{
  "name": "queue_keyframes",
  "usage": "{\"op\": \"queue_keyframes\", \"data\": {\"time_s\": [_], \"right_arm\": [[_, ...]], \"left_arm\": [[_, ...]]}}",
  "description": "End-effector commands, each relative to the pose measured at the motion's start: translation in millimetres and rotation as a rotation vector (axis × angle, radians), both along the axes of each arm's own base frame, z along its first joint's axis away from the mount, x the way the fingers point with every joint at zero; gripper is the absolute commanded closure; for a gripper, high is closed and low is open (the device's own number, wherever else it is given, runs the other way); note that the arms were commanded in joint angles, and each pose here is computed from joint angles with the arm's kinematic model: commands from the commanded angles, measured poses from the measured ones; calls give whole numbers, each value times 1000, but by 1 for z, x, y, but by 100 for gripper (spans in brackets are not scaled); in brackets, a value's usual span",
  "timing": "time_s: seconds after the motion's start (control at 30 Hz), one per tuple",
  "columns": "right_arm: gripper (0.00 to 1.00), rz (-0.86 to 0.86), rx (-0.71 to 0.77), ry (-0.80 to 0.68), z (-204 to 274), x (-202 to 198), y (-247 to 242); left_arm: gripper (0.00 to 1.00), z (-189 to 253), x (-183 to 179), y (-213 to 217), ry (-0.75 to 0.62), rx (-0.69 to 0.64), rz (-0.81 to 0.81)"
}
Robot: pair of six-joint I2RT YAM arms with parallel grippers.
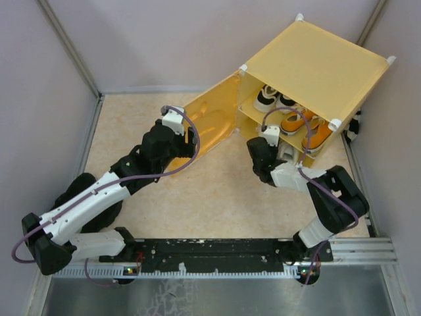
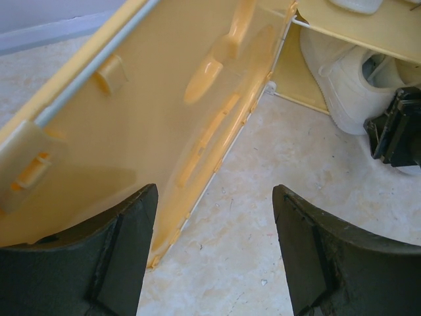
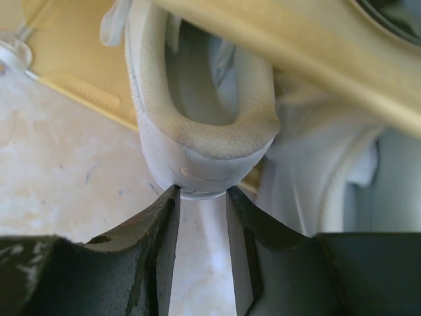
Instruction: Place and organize the shoes in the shoe cabinet
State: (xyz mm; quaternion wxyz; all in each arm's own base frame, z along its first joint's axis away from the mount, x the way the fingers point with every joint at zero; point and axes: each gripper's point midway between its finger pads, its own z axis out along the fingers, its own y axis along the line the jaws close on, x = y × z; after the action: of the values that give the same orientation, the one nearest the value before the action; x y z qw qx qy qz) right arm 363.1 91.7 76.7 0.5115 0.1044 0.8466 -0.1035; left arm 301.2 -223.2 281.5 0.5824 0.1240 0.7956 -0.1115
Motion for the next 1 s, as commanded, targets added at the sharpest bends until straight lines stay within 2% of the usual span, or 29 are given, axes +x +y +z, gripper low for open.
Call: {"op": "queue_keyframes", "data": {"time_s": [0.0,0.13,0.37,0.57,0.7,0.77,0.97], "right_arm": [[66,-68,39,-257,69,59,11],[66,-20,63,-188,55,52,25],[65,76,40,-118,61,-8,43],[66,113,27,52,48,-77,28],[65,15,-3,156,22,-110,-3],[62,-44,-24,184,15,-118,-16],[58,-117,-28,182,9,-104,-21]], "left_arm": [[23,-1,2,0,-5,4,4],[23,-1,2,3,-8,12,14],[23,-3,4,-2,1,20,1],[23,0,4,2,-8,16,15],[23,1,4,-1,-11,4,5],[24,-1,4,-4,-3,2,-5],[24,-1,2,-2,0,1,-1]]}}
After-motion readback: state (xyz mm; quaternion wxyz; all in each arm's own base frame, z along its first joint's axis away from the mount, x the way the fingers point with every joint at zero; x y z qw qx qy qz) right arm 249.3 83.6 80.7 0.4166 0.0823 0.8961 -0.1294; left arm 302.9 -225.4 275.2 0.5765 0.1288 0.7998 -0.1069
